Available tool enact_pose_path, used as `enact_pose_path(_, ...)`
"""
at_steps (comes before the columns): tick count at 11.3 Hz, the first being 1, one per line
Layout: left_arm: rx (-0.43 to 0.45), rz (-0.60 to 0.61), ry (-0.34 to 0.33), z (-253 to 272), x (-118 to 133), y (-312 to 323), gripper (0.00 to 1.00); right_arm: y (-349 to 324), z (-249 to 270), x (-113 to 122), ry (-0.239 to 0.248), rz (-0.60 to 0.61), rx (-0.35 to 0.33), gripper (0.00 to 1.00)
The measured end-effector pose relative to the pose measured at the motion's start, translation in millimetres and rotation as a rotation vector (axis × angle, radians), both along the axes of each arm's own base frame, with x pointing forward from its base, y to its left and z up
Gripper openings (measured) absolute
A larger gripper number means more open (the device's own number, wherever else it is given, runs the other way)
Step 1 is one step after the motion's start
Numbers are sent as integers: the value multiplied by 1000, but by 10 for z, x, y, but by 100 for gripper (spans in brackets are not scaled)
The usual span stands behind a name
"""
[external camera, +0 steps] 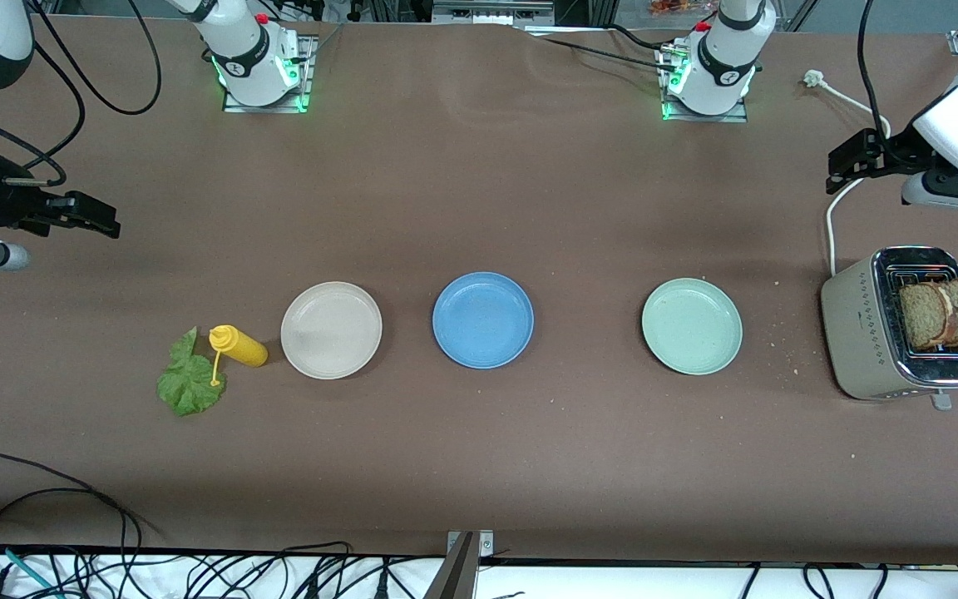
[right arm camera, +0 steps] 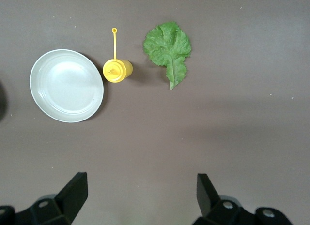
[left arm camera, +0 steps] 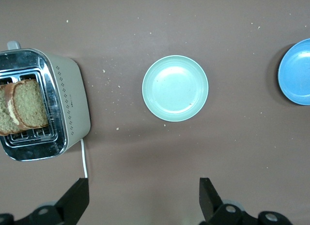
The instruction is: Make sandwich in blue plate with both arms
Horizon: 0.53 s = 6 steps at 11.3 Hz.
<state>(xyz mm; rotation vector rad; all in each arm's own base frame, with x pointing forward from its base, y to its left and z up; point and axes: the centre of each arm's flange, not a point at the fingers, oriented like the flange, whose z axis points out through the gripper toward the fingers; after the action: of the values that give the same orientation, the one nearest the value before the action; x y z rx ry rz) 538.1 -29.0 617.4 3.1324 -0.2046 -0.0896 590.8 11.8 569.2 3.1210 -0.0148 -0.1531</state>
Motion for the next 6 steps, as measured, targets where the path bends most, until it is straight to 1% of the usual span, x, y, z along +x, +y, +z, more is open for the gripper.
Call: enact_pose_path(6, -1, -4, -16, 89, 1, -20, 100, 22, 29, 24, -23, -3, 0, 100)
